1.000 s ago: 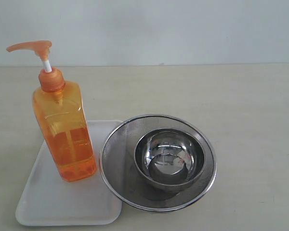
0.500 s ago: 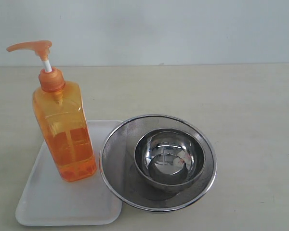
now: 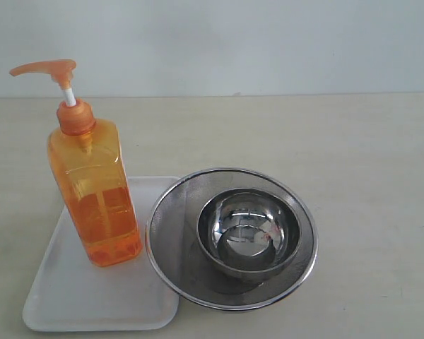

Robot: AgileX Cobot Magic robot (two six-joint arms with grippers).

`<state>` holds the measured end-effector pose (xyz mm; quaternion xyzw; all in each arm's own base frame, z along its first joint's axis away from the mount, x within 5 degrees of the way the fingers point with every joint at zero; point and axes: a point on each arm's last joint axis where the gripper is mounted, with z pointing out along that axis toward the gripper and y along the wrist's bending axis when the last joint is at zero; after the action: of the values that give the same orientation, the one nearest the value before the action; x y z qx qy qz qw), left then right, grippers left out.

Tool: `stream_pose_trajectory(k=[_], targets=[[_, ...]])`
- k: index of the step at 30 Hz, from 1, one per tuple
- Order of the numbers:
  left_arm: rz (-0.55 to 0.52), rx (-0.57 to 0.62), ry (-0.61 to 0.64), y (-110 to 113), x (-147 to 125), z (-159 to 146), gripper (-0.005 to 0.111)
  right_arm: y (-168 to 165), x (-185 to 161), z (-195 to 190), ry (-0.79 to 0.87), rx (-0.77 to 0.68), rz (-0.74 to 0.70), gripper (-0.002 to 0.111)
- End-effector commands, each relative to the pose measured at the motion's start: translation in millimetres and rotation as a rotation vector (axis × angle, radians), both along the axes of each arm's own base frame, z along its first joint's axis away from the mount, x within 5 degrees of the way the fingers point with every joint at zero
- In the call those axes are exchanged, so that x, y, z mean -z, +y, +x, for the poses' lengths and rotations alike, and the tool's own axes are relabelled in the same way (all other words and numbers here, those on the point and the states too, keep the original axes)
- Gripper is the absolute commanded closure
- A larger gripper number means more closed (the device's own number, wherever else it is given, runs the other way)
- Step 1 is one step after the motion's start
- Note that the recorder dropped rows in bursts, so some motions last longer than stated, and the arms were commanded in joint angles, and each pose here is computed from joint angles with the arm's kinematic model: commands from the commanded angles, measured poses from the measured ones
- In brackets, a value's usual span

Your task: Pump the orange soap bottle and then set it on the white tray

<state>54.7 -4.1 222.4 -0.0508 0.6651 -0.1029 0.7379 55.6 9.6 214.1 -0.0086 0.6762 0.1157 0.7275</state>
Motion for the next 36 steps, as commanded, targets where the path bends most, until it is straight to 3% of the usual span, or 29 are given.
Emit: stream_pose_trajectory(k=[1, 11, 18, 36], targets=[[-0.012, 0.002, 0.001, 0, 1, 0, 0.102, -2, 12, 0, 0.115, 0.027, -0.069, 0.003], [-0.012, 0.002, 0.001, 0, 1, 0, 0.102, -7, 32, -2, 0.335, 0.065, -0.112, 0.003], [-0.012, 0.002, 0.001, 0, 1, 0, 0.102, -12, 33, -2, 0.350, 0.154, -0.095, 0.003], [-0.012, 0.002, 0.001, 0, 1, 0, 0.102, -12, 33, -2, 0.350, 0.154, -0.095, 0.003]])
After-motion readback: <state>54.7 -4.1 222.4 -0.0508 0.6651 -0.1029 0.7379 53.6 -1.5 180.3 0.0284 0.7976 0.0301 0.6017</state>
